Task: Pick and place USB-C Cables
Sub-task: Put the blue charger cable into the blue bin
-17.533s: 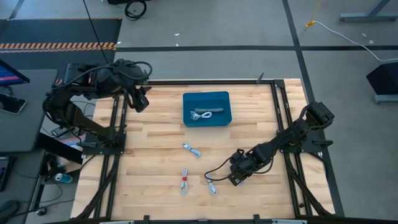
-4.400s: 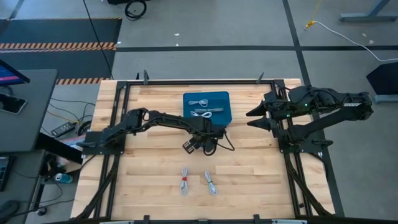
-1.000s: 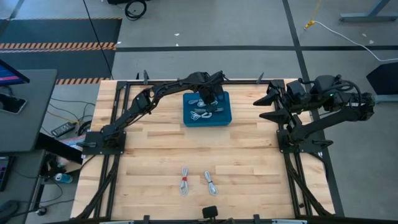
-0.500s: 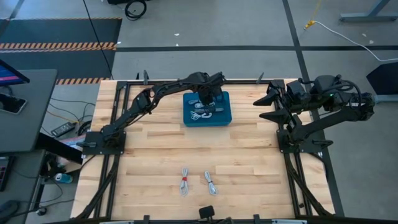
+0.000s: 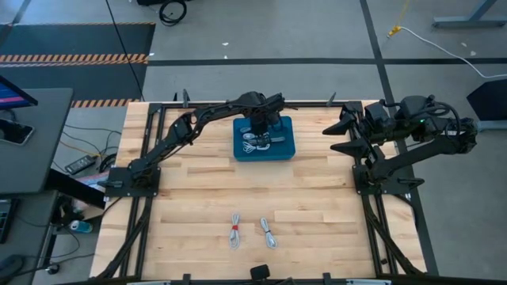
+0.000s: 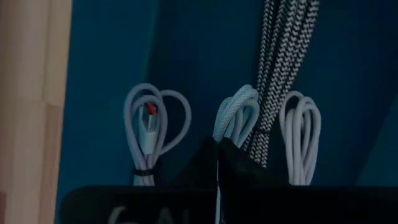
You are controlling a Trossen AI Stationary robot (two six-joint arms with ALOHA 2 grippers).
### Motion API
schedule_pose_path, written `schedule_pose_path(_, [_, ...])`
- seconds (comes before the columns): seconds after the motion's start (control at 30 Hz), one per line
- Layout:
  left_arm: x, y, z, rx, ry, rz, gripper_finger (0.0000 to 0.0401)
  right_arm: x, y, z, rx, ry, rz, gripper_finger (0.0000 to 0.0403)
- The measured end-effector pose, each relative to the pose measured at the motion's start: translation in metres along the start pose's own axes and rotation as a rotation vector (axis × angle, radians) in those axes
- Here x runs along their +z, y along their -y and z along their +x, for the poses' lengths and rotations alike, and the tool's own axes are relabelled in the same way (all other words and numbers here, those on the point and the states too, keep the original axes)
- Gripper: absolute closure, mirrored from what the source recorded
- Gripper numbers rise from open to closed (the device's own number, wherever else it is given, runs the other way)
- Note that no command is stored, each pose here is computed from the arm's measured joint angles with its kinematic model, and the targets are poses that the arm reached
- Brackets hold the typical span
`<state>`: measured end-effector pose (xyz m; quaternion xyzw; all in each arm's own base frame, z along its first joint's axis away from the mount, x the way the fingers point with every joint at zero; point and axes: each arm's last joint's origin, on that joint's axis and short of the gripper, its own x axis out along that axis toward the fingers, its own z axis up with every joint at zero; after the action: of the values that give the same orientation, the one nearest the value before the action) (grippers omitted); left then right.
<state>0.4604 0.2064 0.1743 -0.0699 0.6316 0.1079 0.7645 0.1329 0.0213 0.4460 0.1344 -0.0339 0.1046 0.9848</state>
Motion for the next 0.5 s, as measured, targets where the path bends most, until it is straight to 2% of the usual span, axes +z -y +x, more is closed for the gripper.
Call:
schedule_pose_path(0.2, [-0.0002, 0.0003, 0.0001, -0.001, -0.002, -0.009, 0.0401, -0.0001, -0.0001, 0.0000, 0.004, -0.001, 0.002, 0.0167])
schedule_pose_path(0.5, [-0.0021, -0.0011, 0.0027, -0.003, -0.024, -0.090, 0.0401, -0.0003, -0.0007, 0.0000, 0.024, -0.007, 0.003, 0.0167])
